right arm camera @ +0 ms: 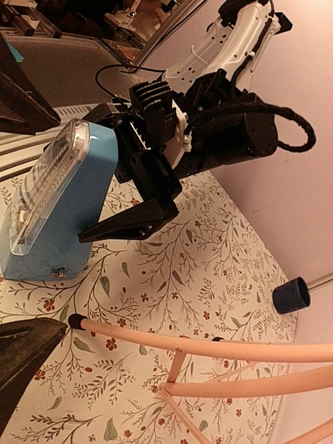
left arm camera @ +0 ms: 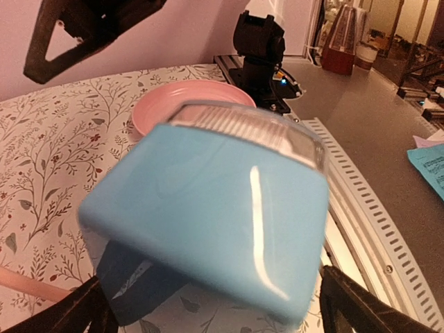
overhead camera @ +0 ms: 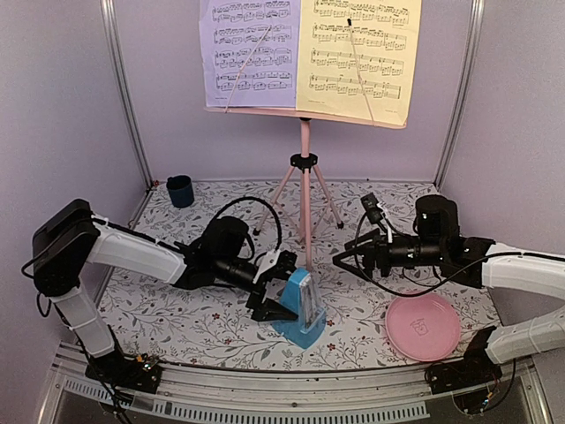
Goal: Set up the instrument practice props
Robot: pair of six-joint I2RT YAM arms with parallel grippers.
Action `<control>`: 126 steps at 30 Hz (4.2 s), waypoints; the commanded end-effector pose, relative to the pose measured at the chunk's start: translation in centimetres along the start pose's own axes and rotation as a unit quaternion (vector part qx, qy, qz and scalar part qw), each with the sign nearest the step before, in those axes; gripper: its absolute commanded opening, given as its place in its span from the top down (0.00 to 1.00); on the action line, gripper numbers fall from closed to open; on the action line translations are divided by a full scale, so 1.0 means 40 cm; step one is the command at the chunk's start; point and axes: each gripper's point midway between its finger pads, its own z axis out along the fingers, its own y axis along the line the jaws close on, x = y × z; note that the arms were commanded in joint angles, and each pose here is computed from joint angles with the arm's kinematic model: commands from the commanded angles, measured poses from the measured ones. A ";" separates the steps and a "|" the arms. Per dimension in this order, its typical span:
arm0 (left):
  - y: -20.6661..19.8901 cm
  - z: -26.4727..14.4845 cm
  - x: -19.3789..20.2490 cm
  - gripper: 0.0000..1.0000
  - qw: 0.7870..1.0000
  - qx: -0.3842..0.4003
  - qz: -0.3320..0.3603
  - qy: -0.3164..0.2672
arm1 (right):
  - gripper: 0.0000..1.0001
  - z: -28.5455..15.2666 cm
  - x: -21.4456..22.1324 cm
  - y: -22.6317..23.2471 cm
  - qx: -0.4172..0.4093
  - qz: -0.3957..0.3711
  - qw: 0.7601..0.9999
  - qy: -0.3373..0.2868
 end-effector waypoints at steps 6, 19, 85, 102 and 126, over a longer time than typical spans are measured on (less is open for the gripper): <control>-0.017 0.008 -0.003 0.07 0.999 0.046 0.002 0.001 | 0.06 -0.033 -0.006 0.057 -0.048 0.002 0.999 0.001; 0.019 -0.092 -0.022 0.01 0.991 -0.121 -0.020 -0.046 | 0.08 0.003 0.030 0.011 -0.027 0.011 1.000 0.011; 0.017 -0.246 0.089 0.28 0.861 -0.425 -0.277 -0.041 | 0.62 0.208 0.363 0.085 -0.061 0.062 0.990 0.110; -0.100 -0.180 0.046 0.01 0.859 -0.437 -0.262 -0.050 | 0.62 0.298 0.336 0.135 -0.104 0.090 0.989 0.046; 0.030 -0.196 0.025 0.03 0.856 -0.462 -0.228 -0.034 | 0.04 0.103 0.244 -0.029 0.120 0.047 0.989 -0.067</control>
